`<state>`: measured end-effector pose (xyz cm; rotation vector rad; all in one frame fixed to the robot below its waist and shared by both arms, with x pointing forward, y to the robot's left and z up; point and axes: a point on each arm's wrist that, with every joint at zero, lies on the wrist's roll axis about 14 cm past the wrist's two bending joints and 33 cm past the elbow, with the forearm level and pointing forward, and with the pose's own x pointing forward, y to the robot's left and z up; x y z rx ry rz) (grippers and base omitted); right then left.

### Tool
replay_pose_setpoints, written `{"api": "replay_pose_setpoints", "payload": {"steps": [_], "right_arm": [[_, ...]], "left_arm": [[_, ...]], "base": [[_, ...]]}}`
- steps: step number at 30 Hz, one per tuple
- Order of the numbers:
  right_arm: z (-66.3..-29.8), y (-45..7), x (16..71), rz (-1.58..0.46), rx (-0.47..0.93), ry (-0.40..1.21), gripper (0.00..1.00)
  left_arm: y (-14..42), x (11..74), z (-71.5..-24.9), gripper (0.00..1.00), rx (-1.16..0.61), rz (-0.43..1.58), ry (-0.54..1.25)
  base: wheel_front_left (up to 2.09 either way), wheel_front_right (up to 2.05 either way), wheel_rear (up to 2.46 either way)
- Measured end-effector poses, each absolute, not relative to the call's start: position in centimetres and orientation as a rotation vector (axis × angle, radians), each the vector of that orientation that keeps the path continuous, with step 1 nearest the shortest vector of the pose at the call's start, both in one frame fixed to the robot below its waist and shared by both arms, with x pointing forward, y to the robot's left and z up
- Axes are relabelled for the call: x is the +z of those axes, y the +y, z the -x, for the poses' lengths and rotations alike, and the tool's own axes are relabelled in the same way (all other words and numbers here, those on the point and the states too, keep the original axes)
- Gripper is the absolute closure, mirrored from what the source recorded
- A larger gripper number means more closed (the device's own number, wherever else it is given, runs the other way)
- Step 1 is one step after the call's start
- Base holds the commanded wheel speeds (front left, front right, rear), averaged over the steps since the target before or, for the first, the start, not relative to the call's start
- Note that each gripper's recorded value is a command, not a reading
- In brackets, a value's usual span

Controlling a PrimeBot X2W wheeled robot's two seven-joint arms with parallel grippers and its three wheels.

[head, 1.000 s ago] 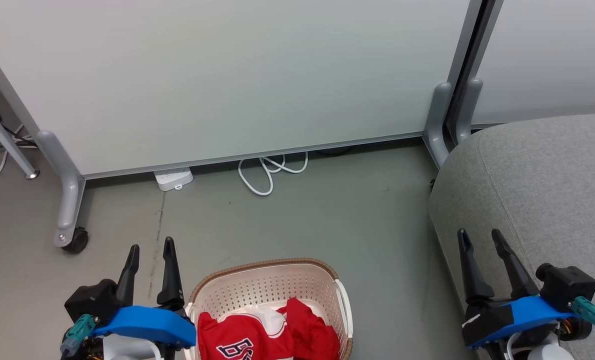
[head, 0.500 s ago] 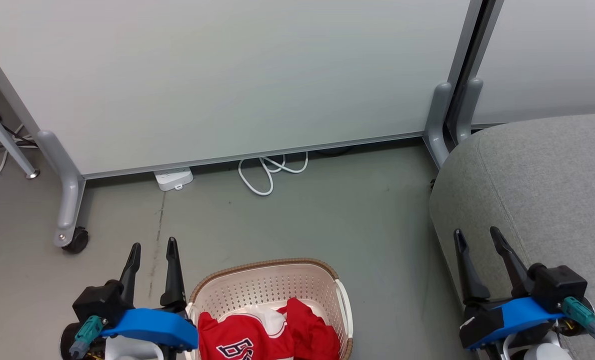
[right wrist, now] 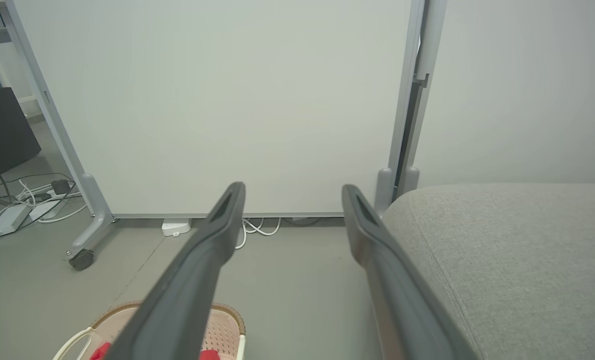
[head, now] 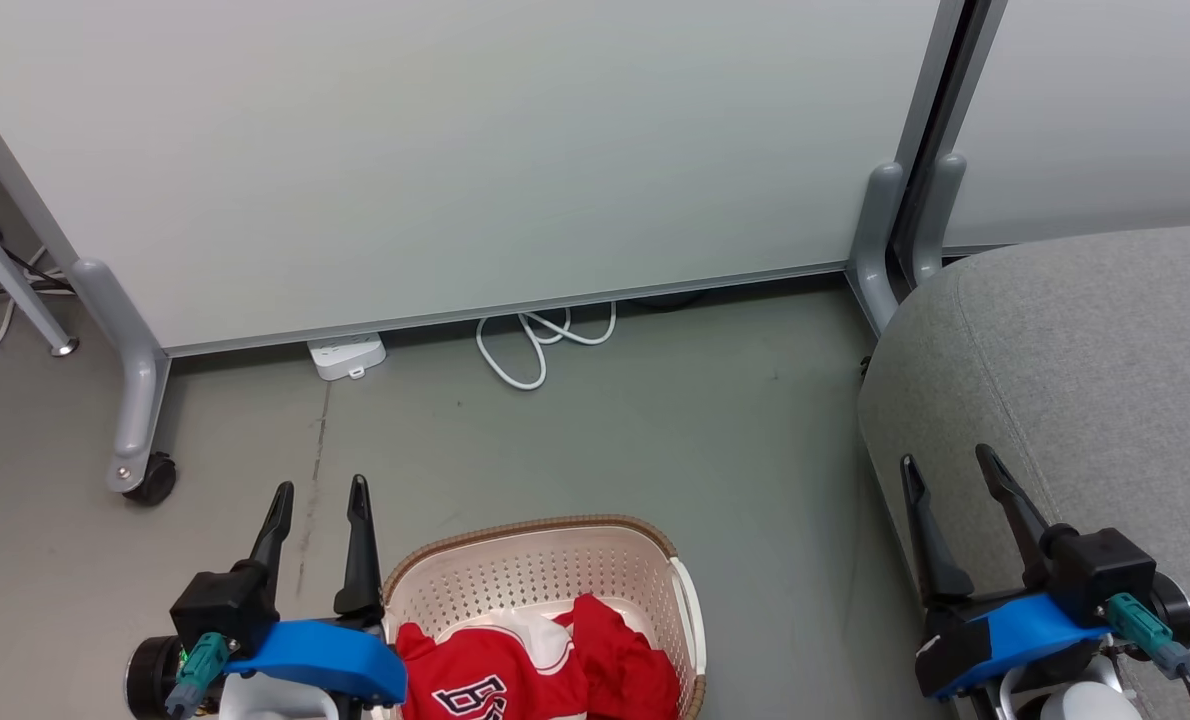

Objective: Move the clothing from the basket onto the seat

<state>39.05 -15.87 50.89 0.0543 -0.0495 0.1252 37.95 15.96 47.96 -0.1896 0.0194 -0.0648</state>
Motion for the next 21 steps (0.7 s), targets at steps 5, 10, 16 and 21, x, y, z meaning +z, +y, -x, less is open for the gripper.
{"api": "replay_pose_setpoints", "payload": {"steps": [5, 10, 16, 21], "right_arm": [[-39.05, -15.70, 51.03, -0.020, 0.134, -0.058, 0.00], [-39.06, -15.69, 51.07, -0.015, 0.135, -0.061, 0.00], [-39.12, -15.67, 50.95, -0.017, 0.135, -0.057, 0.00], [-39.22, -15.67, 50.76, -0.019, 0.135, -0.053, 0.00]], "left_arm": [[15.88, 48.05, -37.90, 0.00, -0.070, 0.166, 0.011], [15.89, 48.05, -37.89, 0.00, -0.070, 0.164, 0.010], [15.92, 47.93, -37.92, 0.00, -0.068, 0.166, 0.014], [15.77, 47.20, -37.87, 0.00, -0.071, 0.174, 0.037]], "base": [[0.00, 0.00, 0.00], [0.00, 0.00, 0.00], [0.00, 0.00, 0.00], [0.00, 0.00, 0.00]]}}
